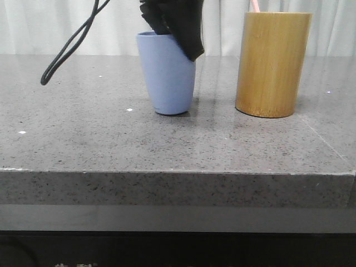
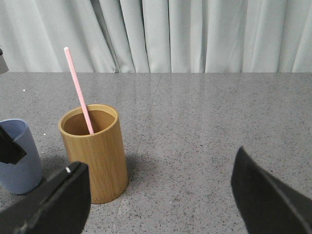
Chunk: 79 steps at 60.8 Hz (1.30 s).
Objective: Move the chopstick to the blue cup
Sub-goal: 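Set the blue cup down beside the bamboo holder, open left gripper, then raise the open left gripper away from the blue cup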
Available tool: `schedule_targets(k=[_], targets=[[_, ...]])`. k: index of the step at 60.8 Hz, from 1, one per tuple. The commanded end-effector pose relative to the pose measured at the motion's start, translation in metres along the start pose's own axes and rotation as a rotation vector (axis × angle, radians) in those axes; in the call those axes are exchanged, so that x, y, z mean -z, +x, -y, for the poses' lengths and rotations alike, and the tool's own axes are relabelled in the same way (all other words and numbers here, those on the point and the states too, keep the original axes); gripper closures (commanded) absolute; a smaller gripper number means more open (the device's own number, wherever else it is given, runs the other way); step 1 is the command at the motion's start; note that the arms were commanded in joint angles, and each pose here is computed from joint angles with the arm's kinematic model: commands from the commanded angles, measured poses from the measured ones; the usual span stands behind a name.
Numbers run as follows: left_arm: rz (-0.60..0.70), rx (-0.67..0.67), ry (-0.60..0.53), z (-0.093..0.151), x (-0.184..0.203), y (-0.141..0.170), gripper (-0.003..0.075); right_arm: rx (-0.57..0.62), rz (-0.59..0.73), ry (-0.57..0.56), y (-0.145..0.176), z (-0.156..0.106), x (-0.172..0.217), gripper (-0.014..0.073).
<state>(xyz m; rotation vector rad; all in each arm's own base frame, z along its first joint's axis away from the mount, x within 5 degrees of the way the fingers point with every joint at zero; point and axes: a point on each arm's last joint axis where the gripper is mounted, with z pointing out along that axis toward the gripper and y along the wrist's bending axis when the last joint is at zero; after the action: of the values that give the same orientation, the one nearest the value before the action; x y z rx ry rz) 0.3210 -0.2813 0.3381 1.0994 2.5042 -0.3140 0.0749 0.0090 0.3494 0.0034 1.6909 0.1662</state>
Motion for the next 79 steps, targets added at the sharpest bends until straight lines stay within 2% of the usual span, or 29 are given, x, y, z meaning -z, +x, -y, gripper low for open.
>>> schedule_targets(k=[1,16,29,42,59,64,77,79], targets=[[0.119,-0.012,-0.001,0.007,0.034,-0.007,0.0506,0.003,0.098,0.003,-0.017,-0.001,0.001,-0.0009],[0.136,-0.013,-0.007,0.006,0.035,-0.008,0.0402,0.003,0.098,0.003,-0.017,-0.001,0.001,-0.0009],[0.142,-0.022,-0.005,0.008,0.053,-0.011,0.0402,0.003,0.098,0.003,-0.017,-0.001,0.001,-0.0009],[0.227,-0.026,-0.014,0.010,0.078,-0.019,0.0402,0.003,0.098,0.003,-0.017,-0.001,0.001,-0.0009],[0.271,-0.031,-0.016,0.012,0.097,-0.017,0.0408,0.003,0.098,0.003,-0.017,-0.001,0.001,-0.0009],[0.275,-0.031,-0.017,0.013,0.099,-0.016,0.0451,0.003,0.098,0.003,-0.017,-0.001,0.001,-0.0009],[0.277,-0.031,-0.017,0.013,0.100,-0.016,0.0742,0.003,0.098,0.003,-0.017,-0.001,0.001,-0.0009],[0.280,-0.033,-0.022,0.012,0.102,-0.015,0.0738,0.003,0.098,0.003,-0.017,-0.001,0.001,-0.0009]])
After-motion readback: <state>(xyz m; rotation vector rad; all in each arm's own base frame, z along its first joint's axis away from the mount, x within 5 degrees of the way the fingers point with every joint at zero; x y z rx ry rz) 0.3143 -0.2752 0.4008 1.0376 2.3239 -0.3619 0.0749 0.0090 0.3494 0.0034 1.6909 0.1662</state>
